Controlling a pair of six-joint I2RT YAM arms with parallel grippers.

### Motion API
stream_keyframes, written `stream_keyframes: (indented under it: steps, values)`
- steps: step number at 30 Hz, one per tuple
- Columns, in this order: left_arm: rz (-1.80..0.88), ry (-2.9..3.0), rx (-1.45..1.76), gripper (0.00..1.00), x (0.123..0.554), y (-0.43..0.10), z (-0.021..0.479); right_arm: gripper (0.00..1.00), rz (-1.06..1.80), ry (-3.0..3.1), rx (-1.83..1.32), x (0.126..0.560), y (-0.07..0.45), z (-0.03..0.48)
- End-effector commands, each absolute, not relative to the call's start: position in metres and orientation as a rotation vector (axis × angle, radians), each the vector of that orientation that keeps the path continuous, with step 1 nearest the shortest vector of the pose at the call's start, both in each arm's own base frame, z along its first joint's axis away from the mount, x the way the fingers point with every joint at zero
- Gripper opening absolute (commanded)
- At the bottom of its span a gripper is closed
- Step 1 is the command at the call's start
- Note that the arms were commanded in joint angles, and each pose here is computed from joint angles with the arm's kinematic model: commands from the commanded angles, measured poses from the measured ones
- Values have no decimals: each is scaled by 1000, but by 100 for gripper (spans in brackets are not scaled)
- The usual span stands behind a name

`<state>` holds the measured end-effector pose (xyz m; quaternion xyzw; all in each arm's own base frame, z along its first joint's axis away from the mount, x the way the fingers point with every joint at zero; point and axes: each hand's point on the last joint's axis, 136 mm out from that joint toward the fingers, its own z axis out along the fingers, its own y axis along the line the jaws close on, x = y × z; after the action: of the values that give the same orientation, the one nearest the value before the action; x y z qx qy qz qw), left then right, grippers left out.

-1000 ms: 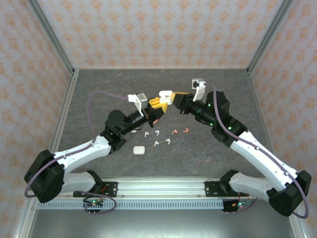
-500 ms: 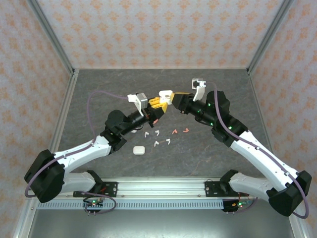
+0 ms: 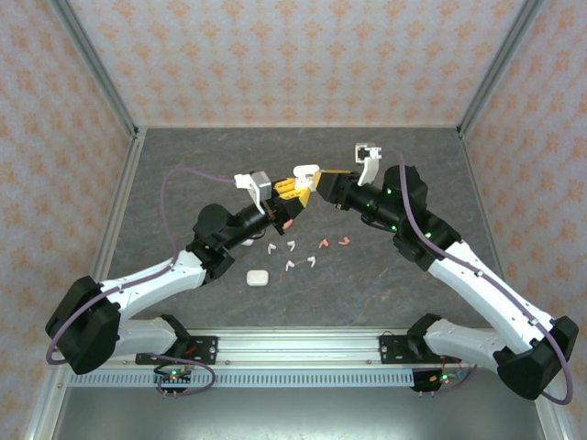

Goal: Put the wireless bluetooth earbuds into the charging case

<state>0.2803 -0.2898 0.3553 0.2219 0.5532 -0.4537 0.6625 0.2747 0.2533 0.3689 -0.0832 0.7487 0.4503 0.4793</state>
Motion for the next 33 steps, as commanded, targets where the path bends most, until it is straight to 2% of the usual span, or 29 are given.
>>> stream_keyframes:
  steps: [1,17,33]
  values:
    - [-1043,1165,489,0,276,-289,379,41,1135,1795,-226,268,256,387]
    - [-1052,1151,500,0,272,-290,381,66,1132,1781,-204,270,253,399]
    - [-1048,1153,496,0,273,-289,380,70,1132,1840,-197,268,250,394]
